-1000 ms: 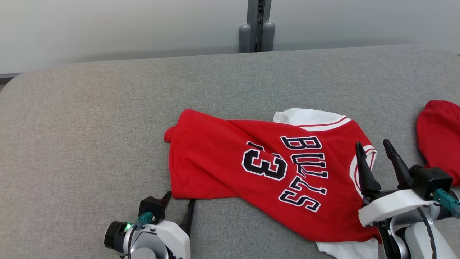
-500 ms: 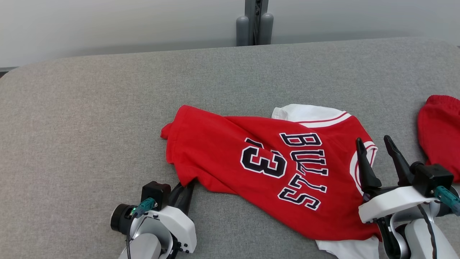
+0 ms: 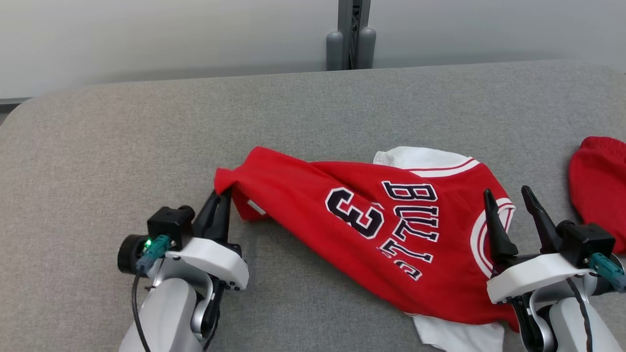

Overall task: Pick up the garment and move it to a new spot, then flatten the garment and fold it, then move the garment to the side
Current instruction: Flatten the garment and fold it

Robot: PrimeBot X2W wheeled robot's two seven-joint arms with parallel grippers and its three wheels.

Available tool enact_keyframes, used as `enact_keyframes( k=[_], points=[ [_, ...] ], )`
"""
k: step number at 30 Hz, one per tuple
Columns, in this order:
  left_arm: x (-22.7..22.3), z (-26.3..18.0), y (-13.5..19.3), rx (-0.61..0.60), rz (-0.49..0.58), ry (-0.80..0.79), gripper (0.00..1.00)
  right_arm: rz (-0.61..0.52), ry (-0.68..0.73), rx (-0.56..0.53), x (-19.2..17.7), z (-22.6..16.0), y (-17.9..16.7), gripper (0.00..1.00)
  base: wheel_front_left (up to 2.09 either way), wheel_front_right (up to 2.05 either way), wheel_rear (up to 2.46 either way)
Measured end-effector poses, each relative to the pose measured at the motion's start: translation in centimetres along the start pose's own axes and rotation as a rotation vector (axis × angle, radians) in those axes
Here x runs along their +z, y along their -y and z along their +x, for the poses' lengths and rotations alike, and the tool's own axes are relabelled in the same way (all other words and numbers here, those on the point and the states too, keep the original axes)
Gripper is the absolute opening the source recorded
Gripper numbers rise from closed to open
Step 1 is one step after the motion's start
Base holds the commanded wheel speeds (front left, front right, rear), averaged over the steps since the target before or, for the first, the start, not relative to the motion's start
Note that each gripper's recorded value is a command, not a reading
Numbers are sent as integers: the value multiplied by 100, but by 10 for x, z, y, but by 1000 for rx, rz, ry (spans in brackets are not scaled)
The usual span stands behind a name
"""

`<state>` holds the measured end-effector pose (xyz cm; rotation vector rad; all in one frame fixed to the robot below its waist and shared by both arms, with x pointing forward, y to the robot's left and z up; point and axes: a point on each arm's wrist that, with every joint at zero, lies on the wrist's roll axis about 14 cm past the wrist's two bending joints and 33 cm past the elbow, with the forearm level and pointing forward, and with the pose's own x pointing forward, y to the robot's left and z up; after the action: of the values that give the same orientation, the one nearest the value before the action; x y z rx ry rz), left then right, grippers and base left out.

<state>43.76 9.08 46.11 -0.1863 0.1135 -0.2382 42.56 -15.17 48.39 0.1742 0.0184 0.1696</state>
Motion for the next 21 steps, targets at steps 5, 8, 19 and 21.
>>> enact_keyframes(
  k=[5,8,19,21],
  points=[
    [48,0,-10,30,38,150,0,2,8,4,3,-1,-3,100,0,0,0],
    [57,-4,-10,29,68,180,0,3,12,4,5,-2,-4,100,0,0,0],
    [30,-18,-14,8,193,91,0,14,22,12,7,-4,-10,100,0,0,0],
    [12,-20,-13,-5,215,22,0,15,18,11,5,-5,-10,100,0,0,0]
  ],
)
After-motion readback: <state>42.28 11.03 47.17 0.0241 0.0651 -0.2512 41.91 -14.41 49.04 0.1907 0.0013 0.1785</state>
